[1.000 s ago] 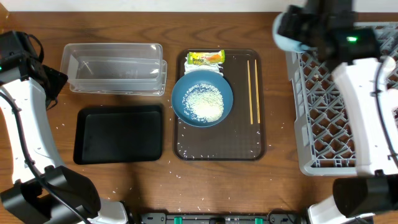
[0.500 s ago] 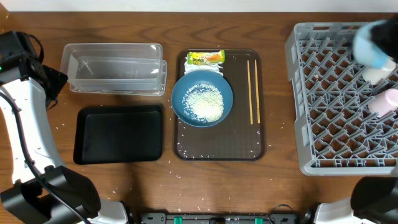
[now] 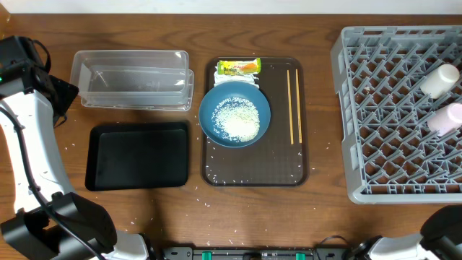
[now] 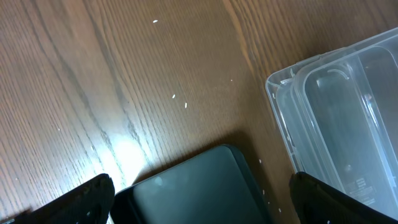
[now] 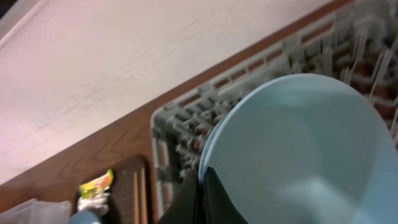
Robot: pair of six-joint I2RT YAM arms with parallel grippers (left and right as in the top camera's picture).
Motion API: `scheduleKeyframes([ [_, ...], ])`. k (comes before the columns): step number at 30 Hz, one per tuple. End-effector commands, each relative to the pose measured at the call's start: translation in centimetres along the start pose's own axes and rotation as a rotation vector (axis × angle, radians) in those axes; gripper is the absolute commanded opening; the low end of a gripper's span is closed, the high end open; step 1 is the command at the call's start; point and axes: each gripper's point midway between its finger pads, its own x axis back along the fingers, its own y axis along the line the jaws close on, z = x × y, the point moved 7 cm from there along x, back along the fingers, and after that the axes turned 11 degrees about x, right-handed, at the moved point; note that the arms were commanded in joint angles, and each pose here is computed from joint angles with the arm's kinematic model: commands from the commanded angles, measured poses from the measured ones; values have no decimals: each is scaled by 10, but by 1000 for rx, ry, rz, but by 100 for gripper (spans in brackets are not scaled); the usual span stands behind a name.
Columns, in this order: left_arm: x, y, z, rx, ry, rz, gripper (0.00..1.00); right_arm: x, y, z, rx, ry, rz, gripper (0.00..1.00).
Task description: Sort waste into correct bins and load items into the dishwasher rack
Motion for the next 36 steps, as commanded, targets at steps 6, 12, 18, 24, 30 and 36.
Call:
scheduleKeyframes([
  [6,0,0,-2,8,-8,-5,93,-39,-67,13,2,-51,-180,1],
  [12,0,0,-2,8,-8,-5,93,-56,-104,25,-27,-112,-311,1],
  [18,0,0,-2,8,-8,-5,93,-72,-139,45,-145,-93,-299,1],
  [24,0,0,-2,8,-8,-5,93,-83,-163,57,-191,-99,-296,1],
  [30,0,0,-2,8,-8,-5,93,-86,-164,43,-170,-183,-456,1],
  [36,0,0,-2,8,-8,-5,93,-91,-166,32,-215,-195,-409,1],
])
